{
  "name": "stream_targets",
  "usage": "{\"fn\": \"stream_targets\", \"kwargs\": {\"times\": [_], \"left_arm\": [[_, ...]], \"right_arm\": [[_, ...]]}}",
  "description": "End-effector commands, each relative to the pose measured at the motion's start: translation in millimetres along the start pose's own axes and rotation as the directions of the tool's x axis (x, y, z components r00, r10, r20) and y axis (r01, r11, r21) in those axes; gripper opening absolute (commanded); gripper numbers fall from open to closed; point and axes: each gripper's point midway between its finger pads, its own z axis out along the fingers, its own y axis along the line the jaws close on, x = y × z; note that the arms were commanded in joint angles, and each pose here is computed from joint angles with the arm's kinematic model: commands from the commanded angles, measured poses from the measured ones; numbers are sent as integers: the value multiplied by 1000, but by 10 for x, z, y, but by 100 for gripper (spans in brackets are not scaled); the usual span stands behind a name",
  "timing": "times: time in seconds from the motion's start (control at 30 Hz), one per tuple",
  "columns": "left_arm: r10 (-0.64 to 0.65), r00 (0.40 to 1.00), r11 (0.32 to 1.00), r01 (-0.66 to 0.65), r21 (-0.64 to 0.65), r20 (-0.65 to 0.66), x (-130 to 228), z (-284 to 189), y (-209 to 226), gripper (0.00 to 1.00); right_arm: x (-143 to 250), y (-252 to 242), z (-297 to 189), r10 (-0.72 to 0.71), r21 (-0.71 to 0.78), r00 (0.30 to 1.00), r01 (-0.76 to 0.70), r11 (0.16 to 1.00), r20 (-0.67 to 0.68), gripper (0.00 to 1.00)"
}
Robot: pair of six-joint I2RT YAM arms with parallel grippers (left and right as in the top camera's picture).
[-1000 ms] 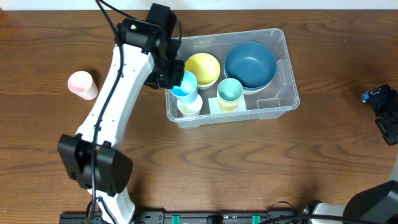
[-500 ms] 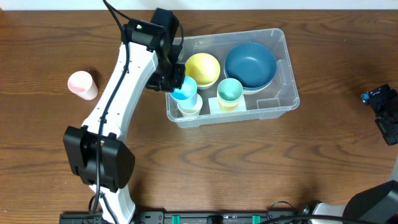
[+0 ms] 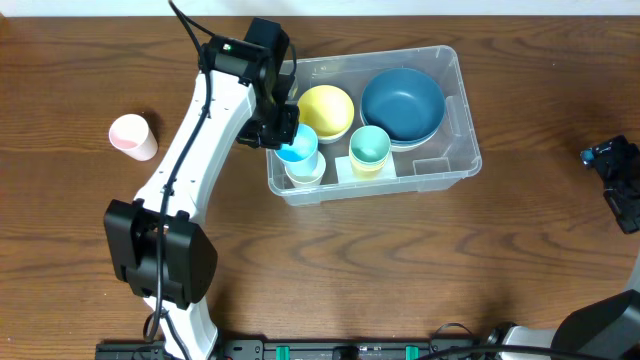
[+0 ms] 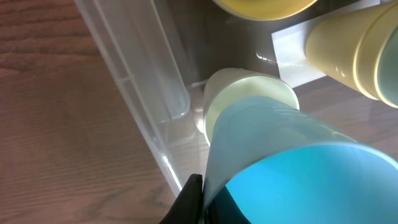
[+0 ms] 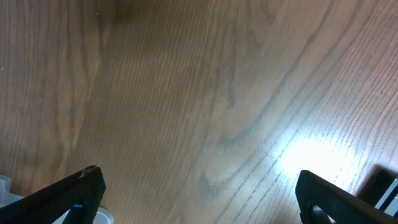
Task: Pack container
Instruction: 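Carry the light blue cup into the bin onto the cream cup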
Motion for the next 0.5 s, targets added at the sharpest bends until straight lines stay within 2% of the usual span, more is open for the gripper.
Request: {"fn": "stream_targets", "kwargs": {"times": [0.0, 0.47], "left_arm": [[48, 999, 999, -49, -12, -10, 8, 47, -40, 6], [71, 997, 995, -72, -71, -8, 9, 51, -8, 6]], "right_arm": [[-13, -17, -7, 15, 2, 1000, -15, 1000, 4, 99], [-12, -18, -7, 15, 3, 1000, -15, 1000, 4, 99]]}}
